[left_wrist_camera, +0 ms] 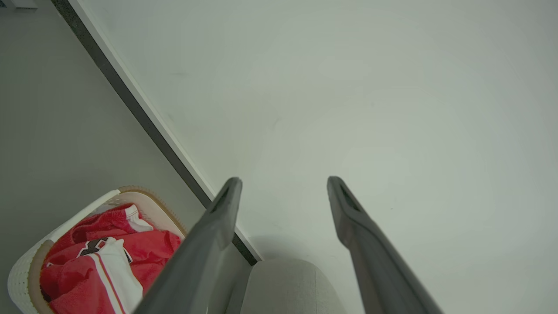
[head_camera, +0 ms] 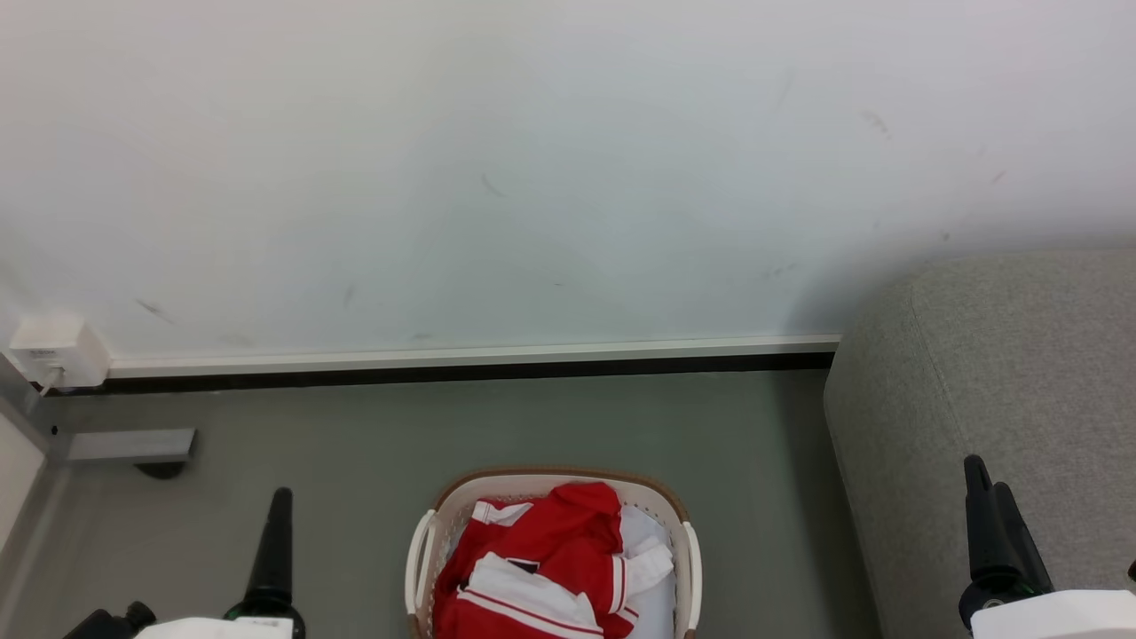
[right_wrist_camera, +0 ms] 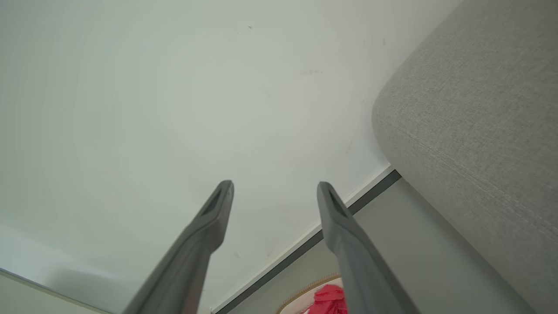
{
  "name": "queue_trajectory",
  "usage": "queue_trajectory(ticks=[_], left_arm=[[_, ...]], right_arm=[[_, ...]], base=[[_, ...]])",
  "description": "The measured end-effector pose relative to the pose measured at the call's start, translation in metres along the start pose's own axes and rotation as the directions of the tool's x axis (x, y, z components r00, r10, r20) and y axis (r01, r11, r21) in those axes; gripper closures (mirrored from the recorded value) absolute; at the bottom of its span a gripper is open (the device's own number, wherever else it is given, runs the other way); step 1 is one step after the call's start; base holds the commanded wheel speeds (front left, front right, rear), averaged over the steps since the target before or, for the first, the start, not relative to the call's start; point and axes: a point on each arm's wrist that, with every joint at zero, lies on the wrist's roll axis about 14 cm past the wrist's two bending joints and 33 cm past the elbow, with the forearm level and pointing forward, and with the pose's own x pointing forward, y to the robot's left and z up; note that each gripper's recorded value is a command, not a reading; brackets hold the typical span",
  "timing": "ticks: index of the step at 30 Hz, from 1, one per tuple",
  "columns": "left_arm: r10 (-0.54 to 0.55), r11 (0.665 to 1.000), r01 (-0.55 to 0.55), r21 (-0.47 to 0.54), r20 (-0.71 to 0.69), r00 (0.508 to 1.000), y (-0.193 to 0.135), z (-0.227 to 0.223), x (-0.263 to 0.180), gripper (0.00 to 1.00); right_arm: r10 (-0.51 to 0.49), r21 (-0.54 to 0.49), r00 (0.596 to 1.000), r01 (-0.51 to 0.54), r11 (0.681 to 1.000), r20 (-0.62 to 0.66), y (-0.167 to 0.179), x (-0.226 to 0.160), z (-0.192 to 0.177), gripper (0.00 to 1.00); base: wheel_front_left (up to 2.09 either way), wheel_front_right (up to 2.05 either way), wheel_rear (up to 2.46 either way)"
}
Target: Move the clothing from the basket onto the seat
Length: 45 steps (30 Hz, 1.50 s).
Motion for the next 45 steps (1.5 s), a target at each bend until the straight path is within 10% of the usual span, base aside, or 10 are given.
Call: queue_trajectory(ticks=[19, 45], left_arm=[[-0.032, 0.946, 0.027, 0.325, 0.013, 0.999, -0.005, 0.001, -0.004, 0.0], [-0.067, 0.755, 0.058, 0.653, -0.01, 0.998, -0.006, -0.004, -0.01, 0.0]], right_arm=[[0.046, -0.346, 0.998, -0.054, 0.937, -0.03, 0.01, 0.0, -0.013, 0.0], [0.051, -0.609, 0.997, -0.078, 0.79, -0.062, 0.003, -0.006, -0.024, 0.0]], base=[[0.0, 0.0, 0.0], [0.0, 0.0, 0.0]])
